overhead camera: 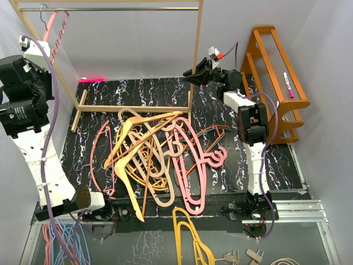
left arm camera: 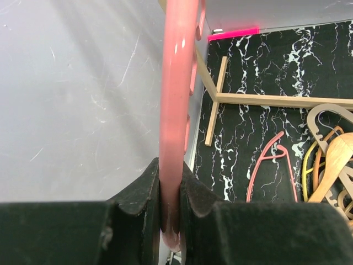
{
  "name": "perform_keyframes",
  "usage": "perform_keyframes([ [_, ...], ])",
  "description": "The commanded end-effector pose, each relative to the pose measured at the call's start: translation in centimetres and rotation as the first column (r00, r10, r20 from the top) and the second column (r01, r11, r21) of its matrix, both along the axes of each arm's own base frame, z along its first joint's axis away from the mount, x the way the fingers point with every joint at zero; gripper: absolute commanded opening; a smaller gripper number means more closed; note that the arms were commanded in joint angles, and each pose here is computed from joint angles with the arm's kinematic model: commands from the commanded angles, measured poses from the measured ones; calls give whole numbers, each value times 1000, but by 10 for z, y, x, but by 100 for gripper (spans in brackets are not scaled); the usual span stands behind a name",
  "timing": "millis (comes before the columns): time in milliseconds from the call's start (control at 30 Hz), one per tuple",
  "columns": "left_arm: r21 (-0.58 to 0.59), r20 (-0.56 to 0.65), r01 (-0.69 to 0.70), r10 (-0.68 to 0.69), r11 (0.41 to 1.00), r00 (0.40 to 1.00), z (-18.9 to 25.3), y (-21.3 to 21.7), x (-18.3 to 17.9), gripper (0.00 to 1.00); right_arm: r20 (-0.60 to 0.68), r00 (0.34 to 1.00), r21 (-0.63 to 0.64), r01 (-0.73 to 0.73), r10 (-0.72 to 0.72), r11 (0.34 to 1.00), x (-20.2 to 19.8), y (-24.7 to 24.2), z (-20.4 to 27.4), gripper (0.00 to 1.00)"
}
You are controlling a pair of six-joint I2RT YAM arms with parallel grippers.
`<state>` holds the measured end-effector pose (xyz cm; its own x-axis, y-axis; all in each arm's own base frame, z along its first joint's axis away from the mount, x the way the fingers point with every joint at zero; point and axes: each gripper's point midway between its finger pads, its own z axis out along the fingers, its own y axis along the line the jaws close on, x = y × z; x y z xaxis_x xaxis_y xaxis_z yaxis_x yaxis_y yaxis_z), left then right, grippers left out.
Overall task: Organize the hangers
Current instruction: Adjust the clothesline at the corner of the board.
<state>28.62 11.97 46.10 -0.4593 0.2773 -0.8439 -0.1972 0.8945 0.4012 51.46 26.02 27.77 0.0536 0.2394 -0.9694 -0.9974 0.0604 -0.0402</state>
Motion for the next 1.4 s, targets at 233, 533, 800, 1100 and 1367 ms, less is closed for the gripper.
perform_keyframes([
  [233, -14, 69, 34, -32, 999, 997, 22, 1, 32, 0, -87, 995, -83, -57, 50, 995, -5, -10, -40, 8],
  [533, -24, 83, 45, -43, 999, 996, 23, 10, 54, 0, -120, 987, -129, -119, 104, 984, -14, -6, -51, 8],
  [800, -84, 159, 0, 14, 996, 987, 31, 40, 69, 0, -133, 984, -144, -135, 116, 980, -16, -6, -58, 8],
  [1100, -157, 136, 31, -10, 987, 991, 13, 54, 94, 0, -125, 983, -162, -152, 132, 975, -21, -8, -57, 8],
  [1367, -152, 176, 62, -34, 986, 984, 18, 60, 112, 0, -126, 982, -172, -163, 143, 971, -25, -8, -56, 8],
])
